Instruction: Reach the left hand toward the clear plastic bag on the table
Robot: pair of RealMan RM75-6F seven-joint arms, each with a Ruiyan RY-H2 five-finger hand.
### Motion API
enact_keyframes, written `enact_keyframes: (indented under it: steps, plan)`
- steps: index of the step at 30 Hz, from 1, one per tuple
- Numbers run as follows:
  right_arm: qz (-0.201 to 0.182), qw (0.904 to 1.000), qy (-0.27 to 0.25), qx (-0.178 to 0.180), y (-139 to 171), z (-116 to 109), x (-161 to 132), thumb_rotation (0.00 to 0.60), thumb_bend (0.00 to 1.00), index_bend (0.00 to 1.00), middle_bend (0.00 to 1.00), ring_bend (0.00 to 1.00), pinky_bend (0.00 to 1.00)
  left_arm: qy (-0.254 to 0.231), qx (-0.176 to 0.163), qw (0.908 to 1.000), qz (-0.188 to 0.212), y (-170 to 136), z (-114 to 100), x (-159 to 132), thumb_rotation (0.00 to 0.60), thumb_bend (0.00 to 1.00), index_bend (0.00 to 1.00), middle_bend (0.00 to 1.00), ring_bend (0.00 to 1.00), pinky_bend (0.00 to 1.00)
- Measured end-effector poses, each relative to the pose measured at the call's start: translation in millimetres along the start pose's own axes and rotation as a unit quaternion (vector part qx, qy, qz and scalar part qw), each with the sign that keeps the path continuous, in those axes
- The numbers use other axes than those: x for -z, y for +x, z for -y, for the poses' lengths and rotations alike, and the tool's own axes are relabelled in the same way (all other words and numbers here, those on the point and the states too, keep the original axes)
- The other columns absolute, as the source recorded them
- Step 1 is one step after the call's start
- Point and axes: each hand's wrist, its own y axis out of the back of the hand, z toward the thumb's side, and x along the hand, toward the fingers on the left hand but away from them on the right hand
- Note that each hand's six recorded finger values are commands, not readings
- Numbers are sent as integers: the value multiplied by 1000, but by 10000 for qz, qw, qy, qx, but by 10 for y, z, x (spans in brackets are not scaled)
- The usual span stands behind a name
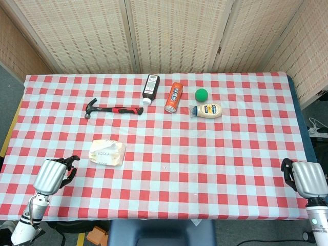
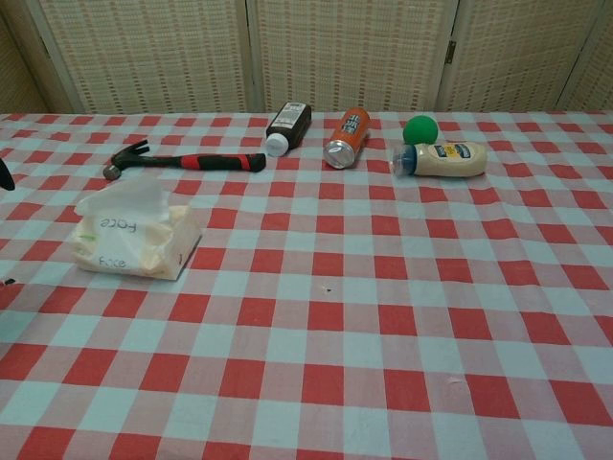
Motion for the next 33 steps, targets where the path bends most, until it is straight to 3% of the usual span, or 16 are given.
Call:
enact_keyframes:
  steps: [14, 24, 33]
  plan:
    - [-50, 10000, 12, -23, 22, 7, -7, 600, 365, 1000, 870, 731, 980, 66, 118, 9999, 64, 103, 45, -43, 600, 445, 327, 690, 692, 841]
    - [-64, 10000, -16, -47, 22, 0, 2, 600, 364, 1000, 870, 731, 980, 5, 322, 9994, 93, 665, 236, -257, 600, 419, 254, 751, 752, 900]
    - [-100, 9999, 0, -65, 32, 6, -10, 600, 364, 1000, 870, 731, 980, -31, 563, 9984, -33, 928, 441, -345, 600, 418, 291, 767, 761, 907]
